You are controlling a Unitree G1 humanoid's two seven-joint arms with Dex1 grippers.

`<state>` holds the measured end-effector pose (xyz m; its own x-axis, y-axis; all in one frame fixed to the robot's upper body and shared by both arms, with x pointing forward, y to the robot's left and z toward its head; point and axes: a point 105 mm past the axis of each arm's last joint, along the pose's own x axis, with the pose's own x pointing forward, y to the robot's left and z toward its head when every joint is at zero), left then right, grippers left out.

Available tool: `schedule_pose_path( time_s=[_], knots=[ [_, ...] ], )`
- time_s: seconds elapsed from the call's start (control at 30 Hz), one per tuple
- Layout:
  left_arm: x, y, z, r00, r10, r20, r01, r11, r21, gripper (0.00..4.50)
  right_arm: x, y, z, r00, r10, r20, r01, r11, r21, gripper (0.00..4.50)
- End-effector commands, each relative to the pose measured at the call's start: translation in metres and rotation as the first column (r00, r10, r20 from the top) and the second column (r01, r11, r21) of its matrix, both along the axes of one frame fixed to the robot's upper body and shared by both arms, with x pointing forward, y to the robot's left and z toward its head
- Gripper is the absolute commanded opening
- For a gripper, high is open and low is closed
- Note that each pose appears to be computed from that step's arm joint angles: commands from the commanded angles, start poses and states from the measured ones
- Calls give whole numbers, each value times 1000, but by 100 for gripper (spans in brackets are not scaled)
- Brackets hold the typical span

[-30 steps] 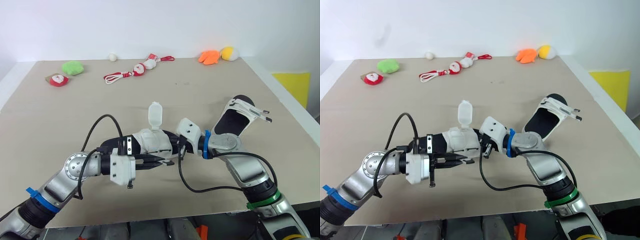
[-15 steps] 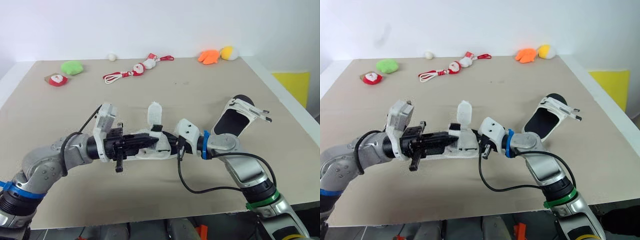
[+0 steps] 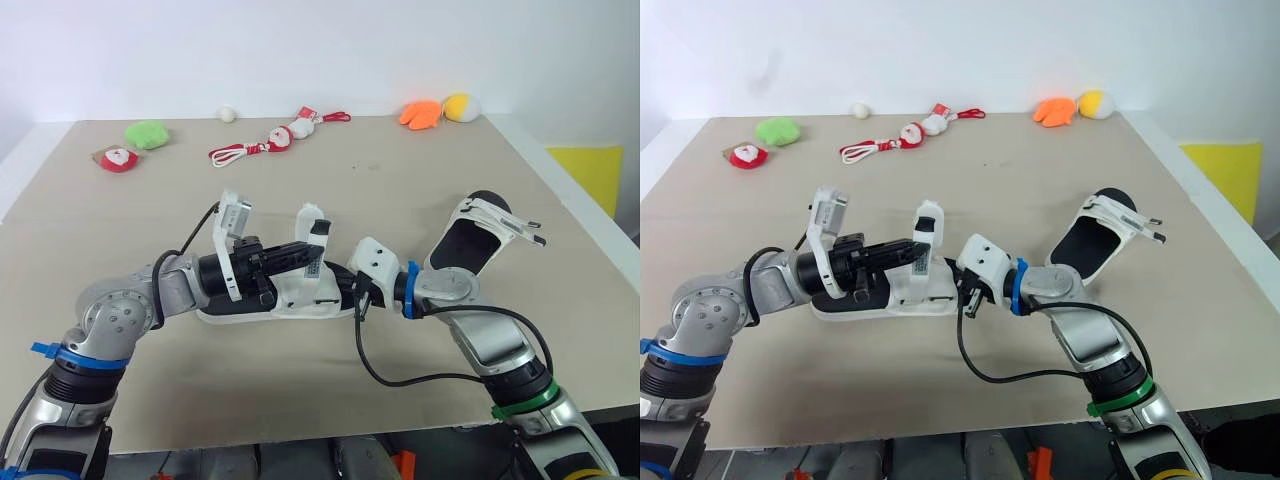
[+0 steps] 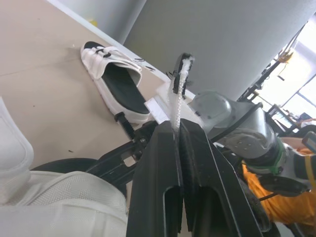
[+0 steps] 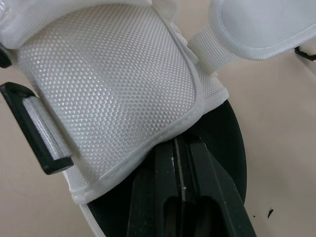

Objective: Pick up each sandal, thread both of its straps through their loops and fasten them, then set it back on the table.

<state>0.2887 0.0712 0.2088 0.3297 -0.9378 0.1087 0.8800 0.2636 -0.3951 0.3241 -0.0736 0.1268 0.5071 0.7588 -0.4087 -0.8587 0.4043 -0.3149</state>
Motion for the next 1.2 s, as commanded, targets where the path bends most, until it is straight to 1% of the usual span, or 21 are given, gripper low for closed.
schedule_pose_path(
  time_s=[0.03, 0.2, 0.33, 0.67, 0.83, 0.97, 1.2],
  knots=[
    [10, 15, 11, 998, 70, 1, -70, 995, -71, 11, -1, -4, -8, 1000, -20, -21, 19, 1000, -17, 0],
    [21, 27, 6, 988, 138, -69, -146, 982, -124, 11, -2, -3, -9, 1000, -19, -23, 19, 1000, -15, 0],
    [23, 31, -8, 983, 167, -79, -173, 981, -83, 11, -3, -3, -10, 1000, -18, -26, 18, 1000, -15, 0],
    [30, 37, -33, 969, 211, -131, -219, 975, -49, 11, -3, -2, -9, 999, -16, -28, 16, 1000, -13, 0],
    [29, 31, -31, 976, 179, -127, -190, 979, -74, 11, -3, -2, -8, 999, -16, -30, 15, 1000, -12, 0],
    [25, 26, -21, 985, 123, -124, -140, 981, -133, 11, -3, -2, -8, 999, -15, -30, 15, 1000, -11, 0],
    [34, 25, -29, 978, 159, -134, -173, 980, -103, 11, -4, -1, -8, 999, -17, -32, 17, 1000, -9, 0]
  ],
)
